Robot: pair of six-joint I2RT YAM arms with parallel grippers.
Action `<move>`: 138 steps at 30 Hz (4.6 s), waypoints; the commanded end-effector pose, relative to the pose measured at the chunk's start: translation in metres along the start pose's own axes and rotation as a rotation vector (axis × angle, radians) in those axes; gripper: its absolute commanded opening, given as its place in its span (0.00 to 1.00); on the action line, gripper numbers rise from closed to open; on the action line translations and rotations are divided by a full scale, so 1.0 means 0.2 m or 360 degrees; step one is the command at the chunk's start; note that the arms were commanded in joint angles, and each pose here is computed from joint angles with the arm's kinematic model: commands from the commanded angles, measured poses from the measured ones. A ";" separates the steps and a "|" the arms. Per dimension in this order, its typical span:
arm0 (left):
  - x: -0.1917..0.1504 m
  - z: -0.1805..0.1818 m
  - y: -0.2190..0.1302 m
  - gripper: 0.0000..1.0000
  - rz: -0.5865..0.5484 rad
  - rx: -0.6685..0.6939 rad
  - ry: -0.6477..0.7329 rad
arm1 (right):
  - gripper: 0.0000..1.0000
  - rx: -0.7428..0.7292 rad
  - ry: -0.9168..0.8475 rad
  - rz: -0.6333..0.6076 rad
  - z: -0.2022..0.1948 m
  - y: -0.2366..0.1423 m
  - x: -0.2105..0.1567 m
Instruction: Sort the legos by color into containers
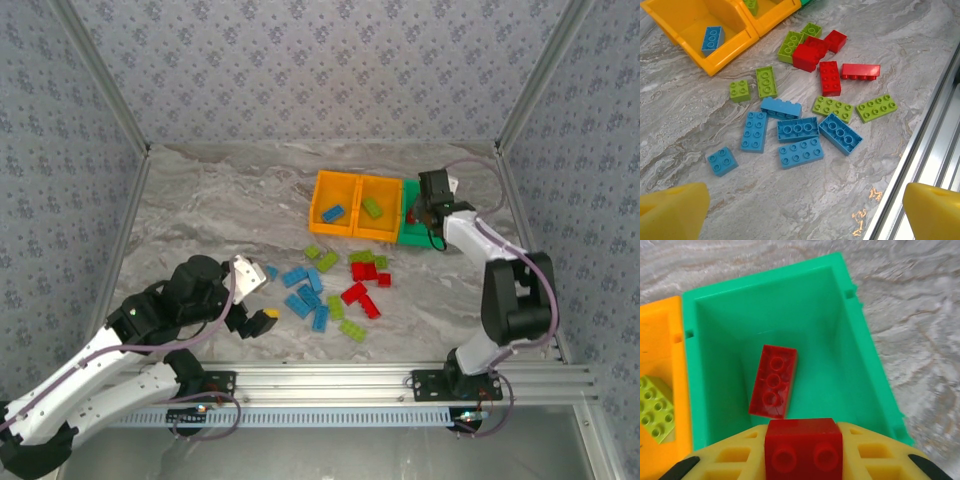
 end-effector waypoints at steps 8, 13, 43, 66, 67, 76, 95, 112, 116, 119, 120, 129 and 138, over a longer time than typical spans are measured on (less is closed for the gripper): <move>0.03 0.03 0.02 0.99 -0.0062 0.0092 -0.0092 | 0.57 0.0089 0.0036 -0.0038 -0.02 -0.12 0.12; 0.12 0.09 0.02 0.98 -0.0227 0.0351 -0.0536 | 0.58 0.0347 -0.0010 -0.0069 -0.02 -0.45 0.08; 0.32 0.09 1.37 0.64 0.0481 0.0554 -0.0482 | 0.94 0.1150 -0.0517 0.0045 0.14 -1.12 -0.72; 0.16 0.14 1.50 0.33 0.0597 0.0443 -0.0524 | 0.96 0.1160 -0.0428 0.0070 0.16 -1.10 -0.72; 0.19 0.12 1.48 0.31 0.0562 0.0416 -0.0529 | 0.96 0.1156 -0.0419 0.0066 0.16 -1.11 -0.71; 0.63 -0.15 1.11 0.31 0.0081 0.0237 -0.0436 | 0.96 0.1083 -0.0323 -0.0062 0.09 -1.14 -0.69; 1.08 0.04 1.71 0.46 -0.0185 0.0251 -0.0525 | 0.96 0.0955 -0.0221 -0.0099 -0.01 -1.13 -0.74; 0.69 -0.04 0.67 0.46 -0.0373 0.0368 -0.0744 | 0.97 0.1017 -0.0216 0.0003 0.05 -1.06 -0.79; 0.37 0.06 0.48 0.46 -0.0279 0.0639 -0.0943 | 0.97 0.1011 -0.0263 0.0065 0.11 -1.01 -0.79; 0.17 0.17 0.44 0.46 -0.0186 0.0791 -0.1039 | 0.97 0.1028 -0.0282 0.0089 0.15 -0.99 -0.78; 0.11 0.23 0.44 0.46 -0.0127 0.0805 -0.1108 | 0.97 0.1039 -0.0283 0.0093 0.17 -0.98 -0.78; 0.03 0.48 0.71 0.47 0.0184 0.0673 -0.1226 | 0.97 0.1071 -0.0283 0.0120 0.20 -0.97 -0.77; 0.03 0.59 0.91 0.52 0.0357 0.0703 -0.1220 | 0.99 0.1025 -0.0271 0.0131 0.15 -0.96 -0.82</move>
Point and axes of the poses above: each hand's point on the last joint's axis, 136 mm out from that joint toward the fingers, its own y axis out along the fingers, its own z axis along the line the jaws close on, x = y × z, the point moved 10 cm from there along -y, back along the fingers, and after that the axes turned 15 degrees about -y, right-handed, at the moved point
